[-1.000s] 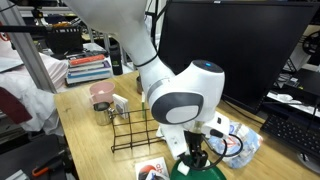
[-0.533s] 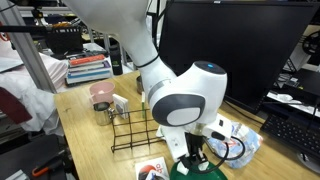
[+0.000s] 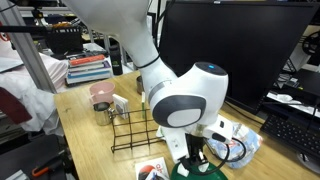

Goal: Move the green plate to the left

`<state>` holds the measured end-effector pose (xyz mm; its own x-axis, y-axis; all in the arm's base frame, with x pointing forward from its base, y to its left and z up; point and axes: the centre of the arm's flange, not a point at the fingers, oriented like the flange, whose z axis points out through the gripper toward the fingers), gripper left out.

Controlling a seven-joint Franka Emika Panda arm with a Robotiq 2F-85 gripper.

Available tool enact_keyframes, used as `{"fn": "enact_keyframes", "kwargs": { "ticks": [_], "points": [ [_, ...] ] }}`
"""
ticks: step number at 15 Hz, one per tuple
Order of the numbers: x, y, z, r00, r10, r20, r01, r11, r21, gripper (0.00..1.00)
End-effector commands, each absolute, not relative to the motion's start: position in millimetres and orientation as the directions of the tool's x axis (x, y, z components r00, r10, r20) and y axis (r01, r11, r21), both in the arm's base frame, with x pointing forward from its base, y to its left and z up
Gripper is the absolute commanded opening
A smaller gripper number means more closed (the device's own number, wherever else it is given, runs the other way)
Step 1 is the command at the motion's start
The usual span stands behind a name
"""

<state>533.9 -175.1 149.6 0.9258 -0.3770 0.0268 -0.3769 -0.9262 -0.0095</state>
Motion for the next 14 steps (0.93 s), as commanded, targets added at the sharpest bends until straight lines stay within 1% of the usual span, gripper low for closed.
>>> {"fn": "enact_keyframes", "kwargs": {
  "ticks": [1, 2, 3, 4, 5, 7, 8, 14],
  "points": [
    [535.0, -178.6, 148.8, 0.919, -0.393, 0.030, -0.392, -0.919, -0.030, 0.04],
    [535.0, -178.8, 148.9, 0.919, -0.394, 0.029, -0.393, -0.919, -0.033, 0.01],
    [535.0, -178.9, 149.3, 0.918, -0.395, 0.030, -0.394, -0.918, -0.036, 0.00],
    [536.3, -179.6, 151.6, 0.917, -0.397, 0.035, -0.395, -0.918, -0.040, 0.00],
    [537.1, -179.9, 152.7, 0.917, -0.398, 0.037, -0.397, -0.917, -0.043, 0.03],
    [537.9, -179.8, 154.4, 0.915, -0.401, 0.041, -0.399, -0.916, -0.048, 0.01],
    [538.5, -179.3, 155.9, 0.915, -0.401, 0.044, -0.399, -0.916, -0.050, 0.02],
    [537.7, -173.6, 166.2, 0.920, -0.388, 0.061, -0.385, -0.921, -0.048, 0.02]
  ]
}}
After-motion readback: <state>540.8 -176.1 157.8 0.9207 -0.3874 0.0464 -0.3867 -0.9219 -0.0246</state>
